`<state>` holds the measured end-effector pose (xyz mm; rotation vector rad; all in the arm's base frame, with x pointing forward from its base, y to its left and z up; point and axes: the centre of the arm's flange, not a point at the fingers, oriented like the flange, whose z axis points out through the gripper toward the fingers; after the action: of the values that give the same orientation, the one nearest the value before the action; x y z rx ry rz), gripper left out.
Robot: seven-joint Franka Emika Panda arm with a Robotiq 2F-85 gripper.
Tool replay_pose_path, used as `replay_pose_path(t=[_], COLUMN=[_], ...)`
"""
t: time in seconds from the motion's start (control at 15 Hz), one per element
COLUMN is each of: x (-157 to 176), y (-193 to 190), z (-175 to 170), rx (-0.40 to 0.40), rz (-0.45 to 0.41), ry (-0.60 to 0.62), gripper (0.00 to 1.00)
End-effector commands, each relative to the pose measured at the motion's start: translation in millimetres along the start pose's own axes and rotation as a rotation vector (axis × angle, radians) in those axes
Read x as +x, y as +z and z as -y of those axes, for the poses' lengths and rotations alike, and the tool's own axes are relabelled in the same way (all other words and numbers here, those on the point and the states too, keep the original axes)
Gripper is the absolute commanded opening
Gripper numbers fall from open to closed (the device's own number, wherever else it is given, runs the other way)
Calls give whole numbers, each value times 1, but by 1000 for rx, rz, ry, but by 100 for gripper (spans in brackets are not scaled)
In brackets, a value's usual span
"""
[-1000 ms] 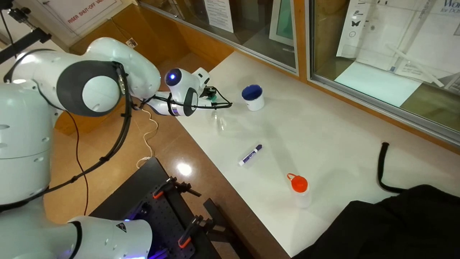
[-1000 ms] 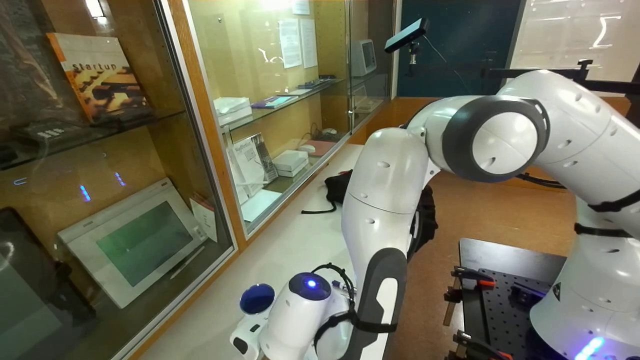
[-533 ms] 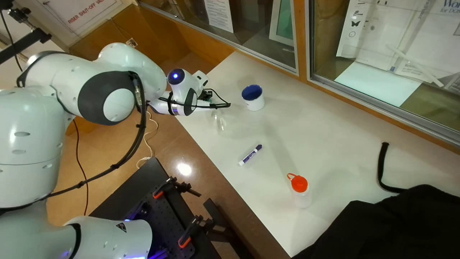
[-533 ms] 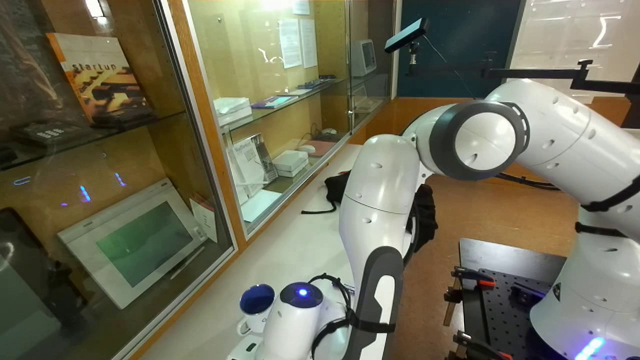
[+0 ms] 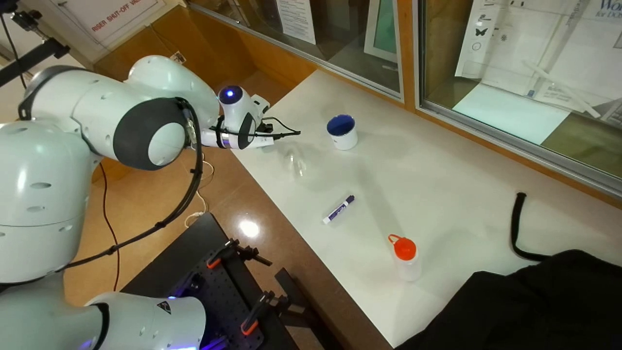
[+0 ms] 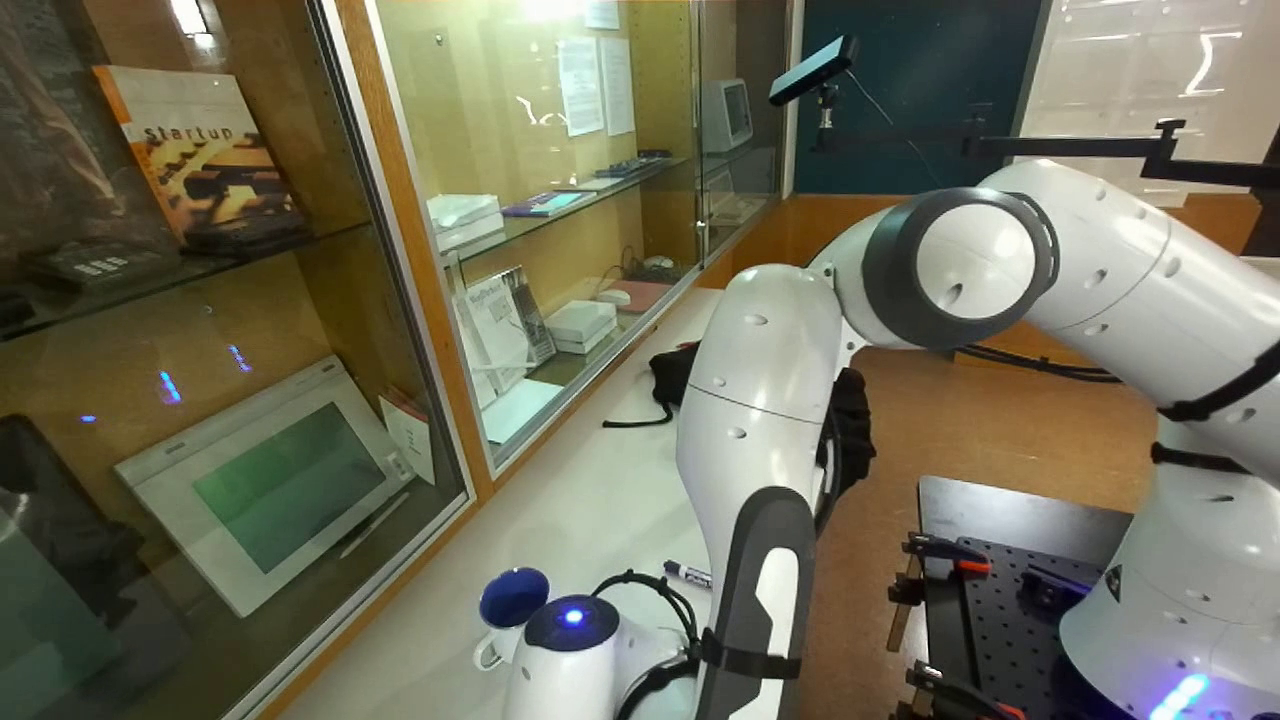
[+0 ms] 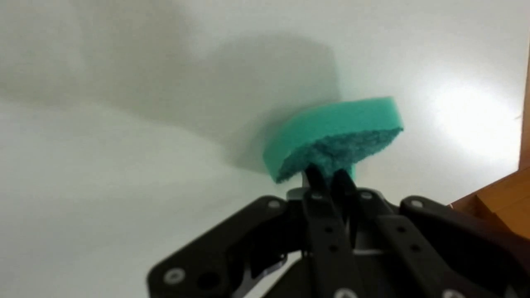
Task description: Use the green sponge to wipe the surface
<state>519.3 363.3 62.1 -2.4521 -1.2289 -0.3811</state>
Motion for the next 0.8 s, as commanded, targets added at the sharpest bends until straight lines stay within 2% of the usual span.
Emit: replay_pose_path(t=[0.0, 0.4, 0.73], x=[1, -11, -21], y=[-7, -9, -27], z=[-6, -44, -69], rx=[-10, -78, -137], rz=[21, 9, -16], ry=[-32, -7, 35], gripper=[2, 2, 2])
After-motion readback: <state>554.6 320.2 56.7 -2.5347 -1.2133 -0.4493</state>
